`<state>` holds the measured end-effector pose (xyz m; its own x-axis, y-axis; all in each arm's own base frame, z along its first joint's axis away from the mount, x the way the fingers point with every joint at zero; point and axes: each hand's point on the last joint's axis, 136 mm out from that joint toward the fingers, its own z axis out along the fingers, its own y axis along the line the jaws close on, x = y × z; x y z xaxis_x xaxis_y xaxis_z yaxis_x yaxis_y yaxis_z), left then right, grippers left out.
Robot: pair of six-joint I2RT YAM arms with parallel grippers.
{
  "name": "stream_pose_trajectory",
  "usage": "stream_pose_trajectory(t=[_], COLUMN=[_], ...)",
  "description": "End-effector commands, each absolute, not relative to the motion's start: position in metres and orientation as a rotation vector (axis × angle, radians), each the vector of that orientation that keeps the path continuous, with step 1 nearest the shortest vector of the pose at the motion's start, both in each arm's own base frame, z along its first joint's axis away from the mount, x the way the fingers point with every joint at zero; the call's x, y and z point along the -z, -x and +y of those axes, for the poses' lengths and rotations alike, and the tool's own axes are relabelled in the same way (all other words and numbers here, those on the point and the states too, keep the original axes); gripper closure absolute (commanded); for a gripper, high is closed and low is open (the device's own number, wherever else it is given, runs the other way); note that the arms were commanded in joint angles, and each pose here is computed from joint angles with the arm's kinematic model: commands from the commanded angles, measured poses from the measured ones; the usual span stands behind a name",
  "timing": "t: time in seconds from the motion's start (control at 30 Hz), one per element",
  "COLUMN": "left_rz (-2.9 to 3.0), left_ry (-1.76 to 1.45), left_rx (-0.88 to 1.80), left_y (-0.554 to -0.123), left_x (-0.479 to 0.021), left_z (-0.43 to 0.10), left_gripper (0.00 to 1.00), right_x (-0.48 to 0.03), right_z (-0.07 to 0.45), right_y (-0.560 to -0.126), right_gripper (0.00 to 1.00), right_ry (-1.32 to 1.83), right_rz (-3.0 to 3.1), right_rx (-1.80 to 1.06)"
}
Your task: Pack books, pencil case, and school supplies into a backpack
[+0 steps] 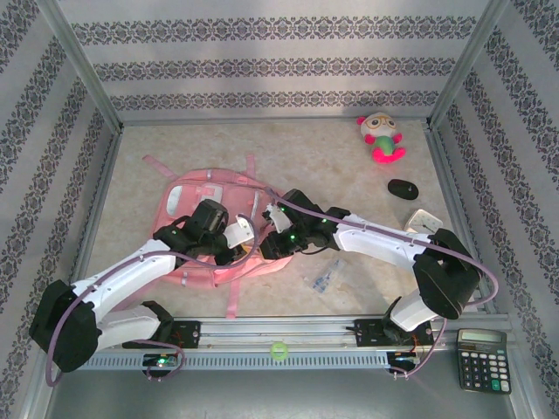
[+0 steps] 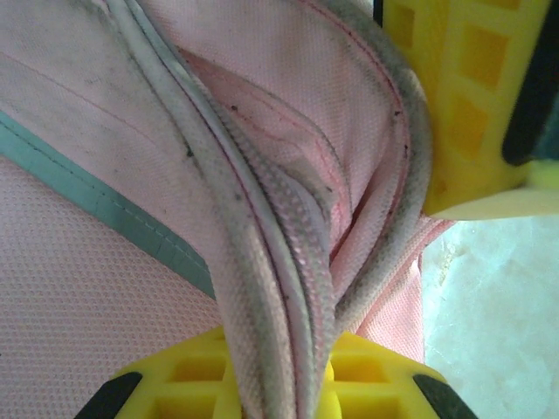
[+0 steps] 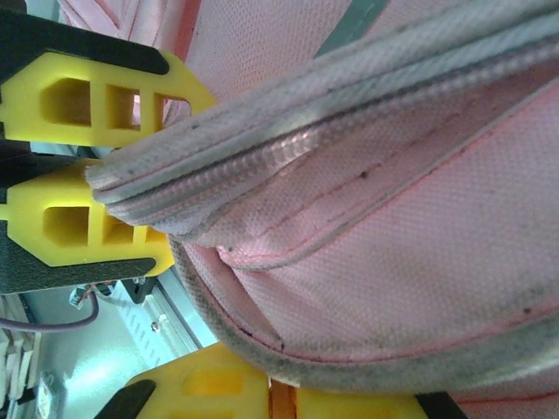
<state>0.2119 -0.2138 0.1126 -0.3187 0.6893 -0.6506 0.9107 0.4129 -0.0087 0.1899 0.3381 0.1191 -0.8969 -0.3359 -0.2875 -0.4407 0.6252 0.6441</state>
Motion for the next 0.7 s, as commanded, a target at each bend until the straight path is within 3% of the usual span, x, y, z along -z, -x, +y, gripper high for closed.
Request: stream_pose_trajectory(t=[0.0,0.17,0.5,0.67], left_rz=[1.994,1.997,2.058,2.151], left_ry=[-1.338,-1.332,-1.343,-1.443], left_rx=[0.596,0.609,0.496,0.273], left_y=[-0.210,-0.208,-0.212,-0.212], left_x=[-0.134,-0.132,-0.120,-0.093], left_z=[-0.231,-0.232,-0.217,-0.186], left_gripper=[1.00,1.00,1.00,1.00], right_x=[-0.117,-0.123,-0.129,-0.139], right_z=[0.337,0.341,0.326,0.304], right_y=[-0.208,-0.213,-0.213,-0.207], right_gripper=[0.83,0.79,0.98,1.00], right_ry=[0.623,0.584,0.555,0.534], right_rz=[2.675,2.657,2.650,2.633], right_rx=[-1.042,-1.105,-1.077,-1.089])
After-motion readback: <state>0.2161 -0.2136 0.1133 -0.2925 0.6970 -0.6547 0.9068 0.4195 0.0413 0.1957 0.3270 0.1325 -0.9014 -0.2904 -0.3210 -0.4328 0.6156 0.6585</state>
